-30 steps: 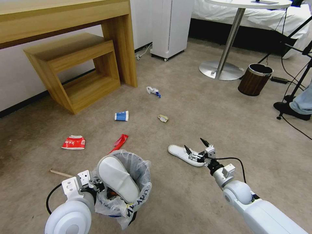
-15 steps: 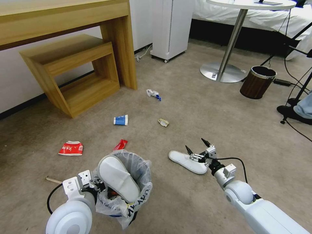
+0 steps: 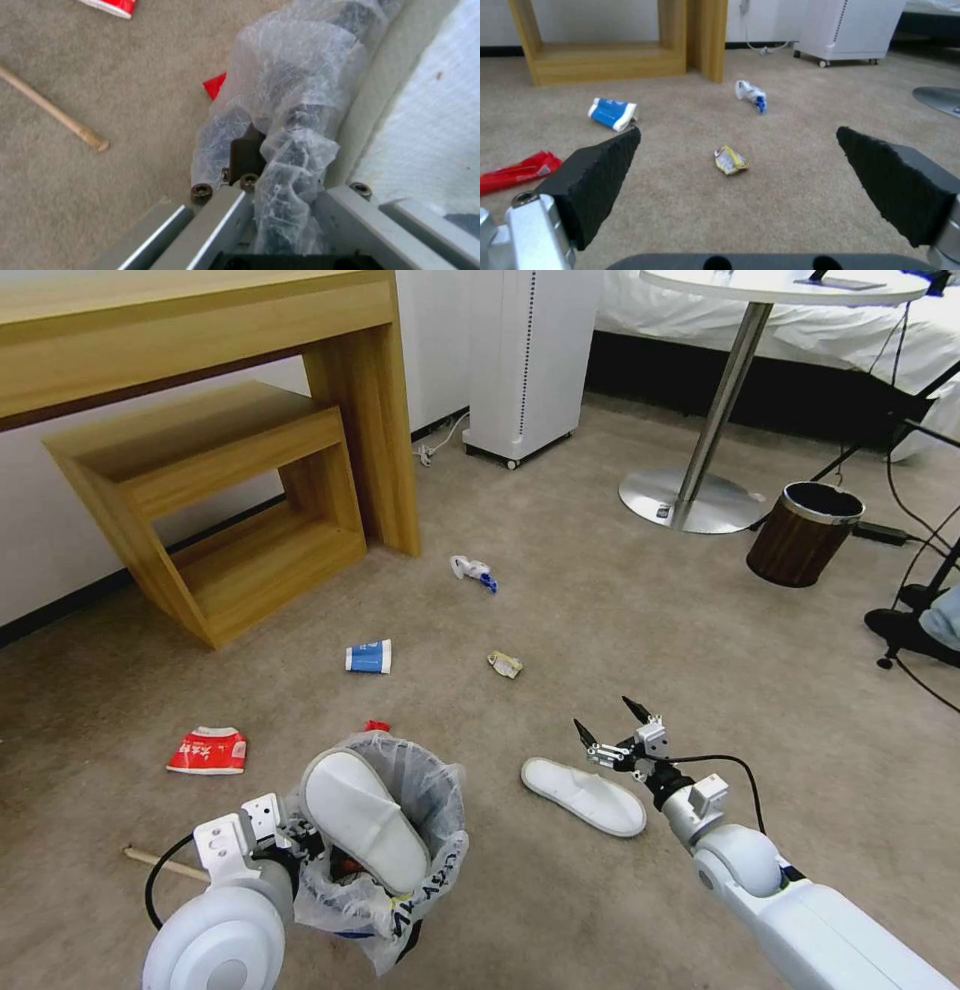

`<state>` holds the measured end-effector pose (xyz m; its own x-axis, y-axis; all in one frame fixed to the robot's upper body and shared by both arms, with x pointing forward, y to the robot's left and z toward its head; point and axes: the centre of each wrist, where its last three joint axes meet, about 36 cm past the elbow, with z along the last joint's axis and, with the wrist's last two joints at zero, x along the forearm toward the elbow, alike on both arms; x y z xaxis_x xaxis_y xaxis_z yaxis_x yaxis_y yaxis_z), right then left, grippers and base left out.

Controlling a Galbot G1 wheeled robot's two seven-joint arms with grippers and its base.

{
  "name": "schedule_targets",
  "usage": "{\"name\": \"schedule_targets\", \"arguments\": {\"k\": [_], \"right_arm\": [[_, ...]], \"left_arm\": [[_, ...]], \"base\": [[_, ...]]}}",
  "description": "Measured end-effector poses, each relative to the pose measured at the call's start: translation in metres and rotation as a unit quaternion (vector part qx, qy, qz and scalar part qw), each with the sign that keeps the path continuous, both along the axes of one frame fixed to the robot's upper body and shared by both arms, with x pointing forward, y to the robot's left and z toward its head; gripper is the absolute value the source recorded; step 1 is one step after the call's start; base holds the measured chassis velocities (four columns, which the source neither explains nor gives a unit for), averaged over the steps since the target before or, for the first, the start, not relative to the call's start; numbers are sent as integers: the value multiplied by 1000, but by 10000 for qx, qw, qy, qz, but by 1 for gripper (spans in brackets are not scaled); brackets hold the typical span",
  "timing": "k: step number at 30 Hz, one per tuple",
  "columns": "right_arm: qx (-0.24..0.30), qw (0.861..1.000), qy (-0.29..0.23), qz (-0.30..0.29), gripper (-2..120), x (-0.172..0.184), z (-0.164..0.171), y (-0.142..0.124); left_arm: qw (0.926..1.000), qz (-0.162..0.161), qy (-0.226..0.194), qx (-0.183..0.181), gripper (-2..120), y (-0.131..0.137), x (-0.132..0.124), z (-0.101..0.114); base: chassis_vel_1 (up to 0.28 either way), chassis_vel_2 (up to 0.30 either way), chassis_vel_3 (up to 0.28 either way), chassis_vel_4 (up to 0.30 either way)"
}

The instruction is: Pick up the trash bin and place the garbage on the floor into it.

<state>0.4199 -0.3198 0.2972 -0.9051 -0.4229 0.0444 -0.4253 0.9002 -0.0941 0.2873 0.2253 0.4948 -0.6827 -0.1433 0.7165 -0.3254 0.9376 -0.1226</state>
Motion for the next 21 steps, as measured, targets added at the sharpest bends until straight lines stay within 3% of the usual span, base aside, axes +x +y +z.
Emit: {"name": "schedule_targets", "arguments": {"k": [11, 14, 16, 21], "right_arm": [[-108, 9987, 89, -492, 100, -2, -2, 9], [172, 9920, 838, -925, 100, -23, 0, 18], [219, 9893, 1051, -984, 100, -30, -2, 18], [-107, 9786, 1805, -980, 100, -65, -16, 8]], "left_arm": [[10000, 21, 9, 21, 0, 1, 1, -1], [10000, 18, 47, 32, 0, 1, -1, -2], [10000, 21, 49, 37, 0, 1, -1, -2], [10000, 21, 62, 68, 0, 0, -3, -3]], "base": [[-110, 116, 102, -101], [-26, 13, 9, -19], [0, 0, 0, 0], [6, -11, -5, 2]]}}
